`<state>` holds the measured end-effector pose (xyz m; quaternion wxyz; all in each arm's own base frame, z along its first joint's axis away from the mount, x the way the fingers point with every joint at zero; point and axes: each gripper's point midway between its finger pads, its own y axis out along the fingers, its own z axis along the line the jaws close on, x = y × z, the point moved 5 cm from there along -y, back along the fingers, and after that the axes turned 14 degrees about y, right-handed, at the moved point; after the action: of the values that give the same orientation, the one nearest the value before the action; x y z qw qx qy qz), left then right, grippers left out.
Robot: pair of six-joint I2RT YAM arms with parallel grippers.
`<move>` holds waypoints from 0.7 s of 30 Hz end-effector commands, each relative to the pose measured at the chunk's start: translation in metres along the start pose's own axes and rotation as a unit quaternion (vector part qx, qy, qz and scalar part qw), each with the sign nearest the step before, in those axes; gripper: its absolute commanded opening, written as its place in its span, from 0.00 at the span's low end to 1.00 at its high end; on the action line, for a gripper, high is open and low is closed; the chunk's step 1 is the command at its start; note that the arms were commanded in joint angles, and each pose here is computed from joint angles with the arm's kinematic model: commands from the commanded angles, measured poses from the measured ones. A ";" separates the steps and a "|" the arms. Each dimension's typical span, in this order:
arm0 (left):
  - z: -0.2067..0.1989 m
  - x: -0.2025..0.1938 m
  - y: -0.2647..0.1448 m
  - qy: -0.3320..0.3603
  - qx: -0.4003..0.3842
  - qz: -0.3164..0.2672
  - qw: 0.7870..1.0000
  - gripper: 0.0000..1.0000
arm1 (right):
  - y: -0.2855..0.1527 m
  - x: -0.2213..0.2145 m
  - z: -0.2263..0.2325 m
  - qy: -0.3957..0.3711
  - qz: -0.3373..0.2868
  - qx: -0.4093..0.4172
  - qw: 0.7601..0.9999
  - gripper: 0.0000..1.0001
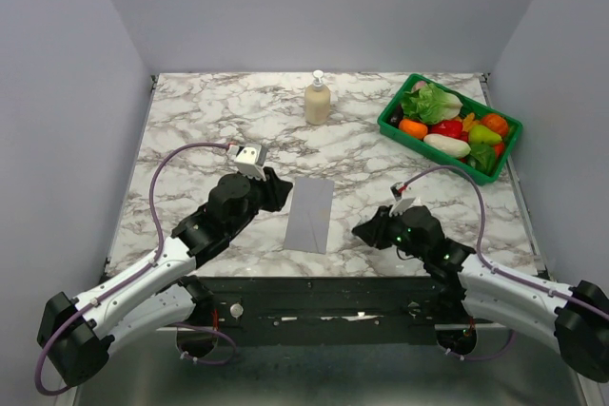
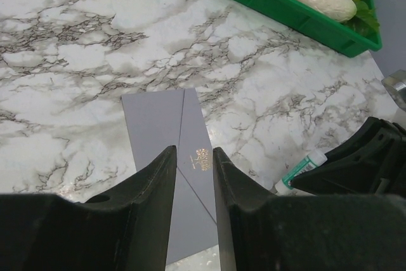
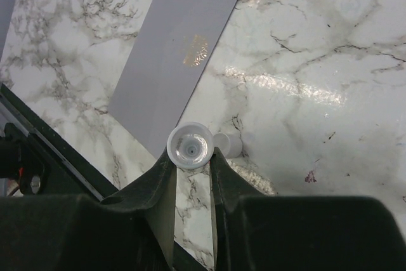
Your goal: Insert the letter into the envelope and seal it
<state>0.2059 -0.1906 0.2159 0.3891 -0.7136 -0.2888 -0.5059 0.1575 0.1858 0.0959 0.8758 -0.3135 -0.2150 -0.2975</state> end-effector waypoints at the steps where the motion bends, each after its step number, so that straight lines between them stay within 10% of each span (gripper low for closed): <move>1: -0.002 0.005 -0.001 -0.006 -0.009 -0.016 1.000 0.37 | 0.003 0.005 0.010 -0.004 0.002 0.021 1.000 0.01; 21: 0.001 0.001 0.001 -0.004 -0.005 -0.011 1.000 0.36 | 0.008 0.013 0.004 0.009 -0.018 0.004 1.000 0.01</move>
<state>0.2079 -0.1900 0.2178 0.3866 -0.7120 -0.2947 -0.5067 0.1631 0.1859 0.0898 0.8751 -0.3199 -0.2072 -0.2983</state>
